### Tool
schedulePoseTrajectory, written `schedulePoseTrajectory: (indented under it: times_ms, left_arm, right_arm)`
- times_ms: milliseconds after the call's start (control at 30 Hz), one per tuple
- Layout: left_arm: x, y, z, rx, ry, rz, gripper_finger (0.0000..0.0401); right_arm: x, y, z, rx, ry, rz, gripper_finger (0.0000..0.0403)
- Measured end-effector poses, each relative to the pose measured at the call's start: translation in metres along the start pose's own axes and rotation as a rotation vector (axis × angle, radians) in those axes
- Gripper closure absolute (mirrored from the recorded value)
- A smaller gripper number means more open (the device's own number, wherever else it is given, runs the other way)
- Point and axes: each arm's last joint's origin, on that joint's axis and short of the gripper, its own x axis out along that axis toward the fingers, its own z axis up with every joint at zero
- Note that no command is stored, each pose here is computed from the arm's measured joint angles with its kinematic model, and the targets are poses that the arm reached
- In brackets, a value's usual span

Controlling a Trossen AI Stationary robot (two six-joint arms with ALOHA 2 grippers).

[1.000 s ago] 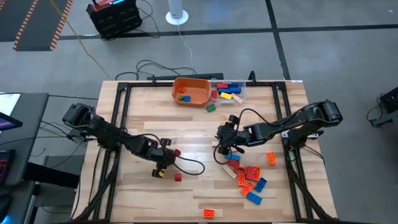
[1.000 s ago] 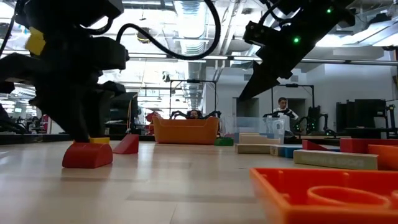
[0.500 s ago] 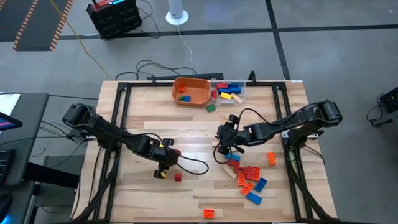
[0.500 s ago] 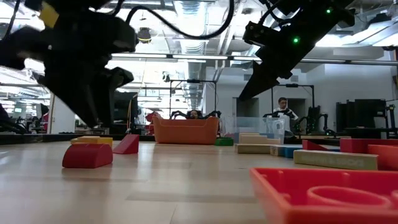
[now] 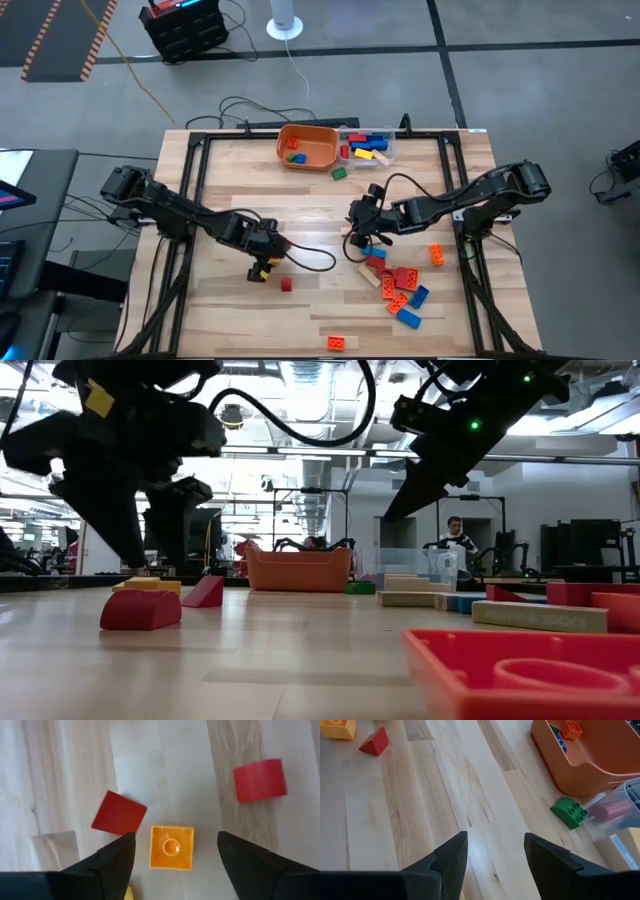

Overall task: Sort blocks by size
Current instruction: Put the bottom yellow small game piece into the orange bin, then put the yellow small game piece into the orange bin

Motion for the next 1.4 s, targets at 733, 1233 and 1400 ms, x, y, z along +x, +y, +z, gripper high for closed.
schedulePoseTrajectory:
  times_ms: [733,1233,1400]
  left_arm:
    - [0.032,0.005,-0.02,-0.02,0.04,0.004,0.0181]
    - [0.015,0.008,-0.013,0.01,0.019,0.058,0.0263]
    - [-0.011,0.023,-0.007,-0.006,-0.061,0.109,0.0263]
  right_arm:
    - [0.004,-0.003,-0.003,0.01,-0.026,-0.004,0.0178]
    - [0.004,-0.002,-0.004,0.003,-0.021,-0.004,0.0178]
    - [0.004,-0.002,-0.004,0.012,-0.021,-0.003,0.0178]
